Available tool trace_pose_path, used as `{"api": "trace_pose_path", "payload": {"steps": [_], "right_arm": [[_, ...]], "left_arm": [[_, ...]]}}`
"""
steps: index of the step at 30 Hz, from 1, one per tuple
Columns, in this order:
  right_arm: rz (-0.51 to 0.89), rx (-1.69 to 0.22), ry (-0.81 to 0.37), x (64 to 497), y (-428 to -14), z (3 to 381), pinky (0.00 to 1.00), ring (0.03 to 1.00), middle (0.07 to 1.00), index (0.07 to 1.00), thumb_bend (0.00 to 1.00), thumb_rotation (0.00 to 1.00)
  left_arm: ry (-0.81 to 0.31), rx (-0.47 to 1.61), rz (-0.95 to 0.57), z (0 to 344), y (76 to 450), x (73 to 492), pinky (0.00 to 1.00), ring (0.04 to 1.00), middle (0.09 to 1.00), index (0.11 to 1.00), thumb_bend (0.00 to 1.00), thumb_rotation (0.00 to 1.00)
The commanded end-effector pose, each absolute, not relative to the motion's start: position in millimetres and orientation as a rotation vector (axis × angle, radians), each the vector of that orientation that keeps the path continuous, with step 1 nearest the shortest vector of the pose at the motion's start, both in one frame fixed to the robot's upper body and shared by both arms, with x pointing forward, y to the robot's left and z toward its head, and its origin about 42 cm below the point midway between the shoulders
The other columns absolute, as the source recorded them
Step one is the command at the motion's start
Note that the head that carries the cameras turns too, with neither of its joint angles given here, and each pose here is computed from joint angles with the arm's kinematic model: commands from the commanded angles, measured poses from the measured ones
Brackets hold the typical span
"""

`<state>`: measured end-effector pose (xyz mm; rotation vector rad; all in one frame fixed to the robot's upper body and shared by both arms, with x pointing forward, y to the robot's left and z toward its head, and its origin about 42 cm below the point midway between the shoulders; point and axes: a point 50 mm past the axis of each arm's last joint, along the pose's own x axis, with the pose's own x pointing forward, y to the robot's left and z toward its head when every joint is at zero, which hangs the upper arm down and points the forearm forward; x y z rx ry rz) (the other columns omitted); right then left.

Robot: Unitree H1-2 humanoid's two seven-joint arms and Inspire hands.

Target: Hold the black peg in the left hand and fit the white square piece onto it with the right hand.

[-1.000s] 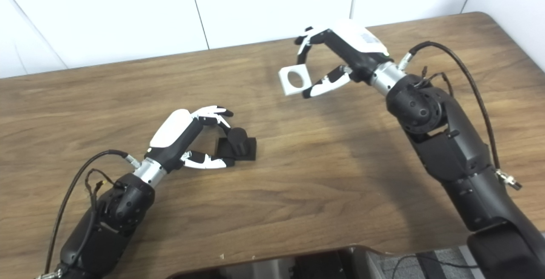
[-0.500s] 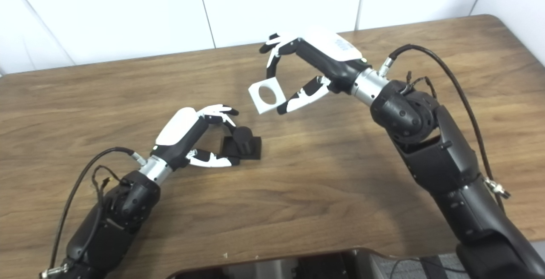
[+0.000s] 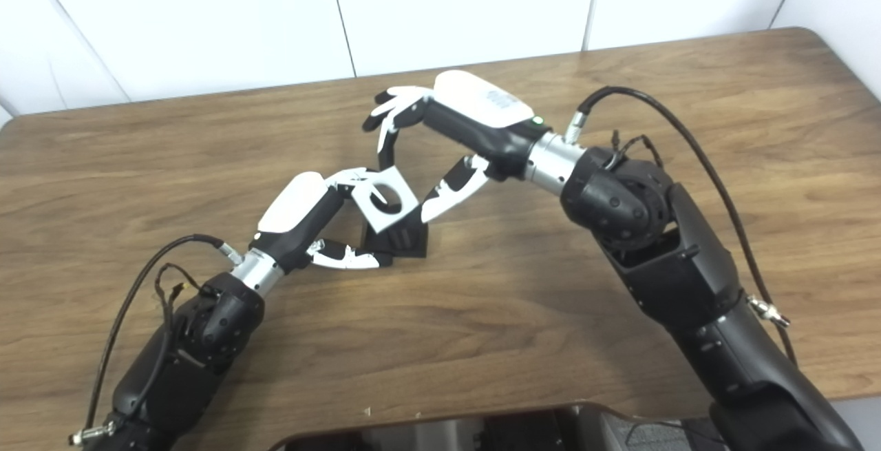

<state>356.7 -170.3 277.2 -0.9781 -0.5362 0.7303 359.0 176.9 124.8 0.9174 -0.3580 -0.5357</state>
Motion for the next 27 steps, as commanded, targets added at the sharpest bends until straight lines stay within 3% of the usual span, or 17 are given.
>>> {"api": "trace_pose_path", "payload": {"steps": [1,16,27], "right_arm": [[0.719,-0.975,-0.603,356,-163,293,0.85,0.919,0.802,0.481,0.52,0.15],[0.725,-1.005,-0.554,362,-165,277,0.93,0.929,0.81,0.481,0.52,0.15],[0.66,-1.005,-0.543,376,-174,282,0.85,0.922,0.809,0.481,0.52,0.15]], "left_arm": [[-0.265,1.026,-0.547,110,187,359,0.76,0.87,0.824,0.485,0.52,0.08],[-0.266,1.021,-0.543,107,188,356,0.75,0.87,0.822,0.486,0.52,0.08],[-0.26,1.025,-0.544,107,189,357,0.77,0.875,0.825,0.486,0.52,0.08]]}}
